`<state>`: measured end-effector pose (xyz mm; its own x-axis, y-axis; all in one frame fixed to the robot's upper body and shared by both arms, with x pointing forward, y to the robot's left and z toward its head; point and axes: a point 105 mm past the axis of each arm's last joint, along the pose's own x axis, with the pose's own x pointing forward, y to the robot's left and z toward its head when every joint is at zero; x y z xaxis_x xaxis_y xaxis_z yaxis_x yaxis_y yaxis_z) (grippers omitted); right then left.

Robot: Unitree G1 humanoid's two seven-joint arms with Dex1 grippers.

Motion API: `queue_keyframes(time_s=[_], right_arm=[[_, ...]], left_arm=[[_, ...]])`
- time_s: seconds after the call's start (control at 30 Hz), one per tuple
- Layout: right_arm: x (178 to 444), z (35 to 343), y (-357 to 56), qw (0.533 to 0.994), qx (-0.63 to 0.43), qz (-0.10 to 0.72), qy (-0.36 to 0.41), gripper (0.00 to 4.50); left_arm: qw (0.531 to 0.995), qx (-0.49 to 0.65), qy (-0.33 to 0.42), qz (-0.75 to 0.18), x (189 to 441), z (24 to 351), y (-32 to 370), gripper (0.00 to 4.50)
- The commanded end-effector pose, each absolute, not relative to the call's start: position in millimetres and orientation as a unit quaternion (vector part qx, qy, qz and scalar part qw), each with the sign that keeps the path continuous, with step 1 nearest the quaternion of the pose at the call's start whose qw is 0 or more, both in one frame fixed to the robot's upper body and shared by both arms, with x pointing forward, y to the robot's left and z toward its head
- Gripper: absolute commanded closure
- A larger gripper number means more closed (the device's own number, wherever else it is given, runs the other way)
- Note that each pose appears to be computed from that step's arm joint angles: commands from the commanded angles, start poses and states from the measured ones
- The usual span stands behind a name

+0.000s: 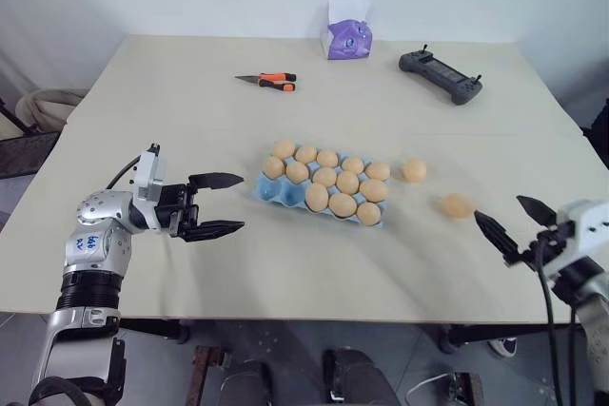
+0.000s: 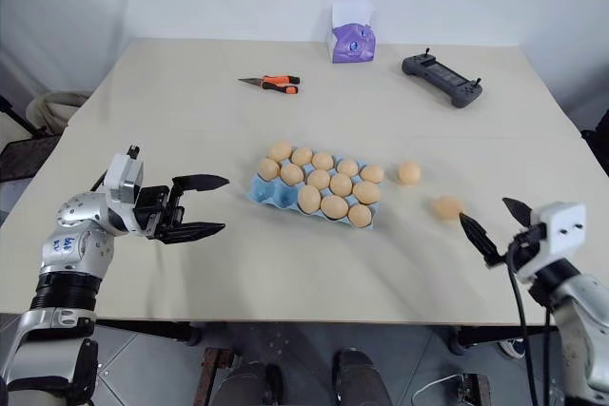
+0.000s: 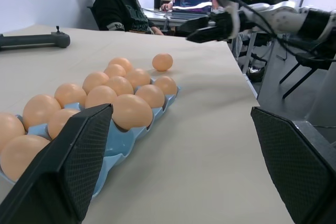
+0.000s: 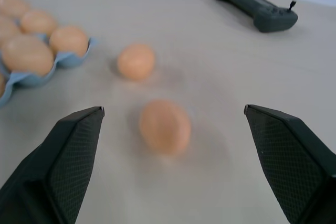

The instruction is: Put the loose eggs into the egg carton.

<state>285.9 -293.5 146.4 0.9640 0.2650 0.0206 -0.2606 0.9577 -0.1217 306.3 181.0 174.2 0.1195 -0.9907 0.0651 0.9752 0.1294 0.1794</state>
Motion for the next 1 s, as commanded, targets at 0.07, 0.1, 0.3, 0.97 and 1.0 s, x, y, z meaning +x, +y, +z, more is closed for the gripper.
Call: queue_keyframes(time_s=[0.07,0.1,0.3,0.97,1.0], right_arm=[[309,135,-284,0.991,-0.039,0.128,0.003,0.02],[314,132,-283,0.991,-0.038,0.126,0.011,0.02],[332,113,-278,0.99,-0.053,0.125,0.047,0.02],[339,159,-254,0.984,-0.08,0.161,-0.004,1.99],[339,167,-246,0.982,-0.082,0.172,-0.013,1.99]], left_arm=[[0.721,0.058,-0.1,-0.684,297,180,181,0.0],[0.721,0.058,-0.1,-0.683,297,179,181,0.0],[0.725,0.061,-0.101,-0.679,295,178,181,0.0],[0.734,0.063,-0.104,-0.668,293,177,183,0.0],[0.734,0.064,-0.104,-0.668,293,177,183,0.0]])
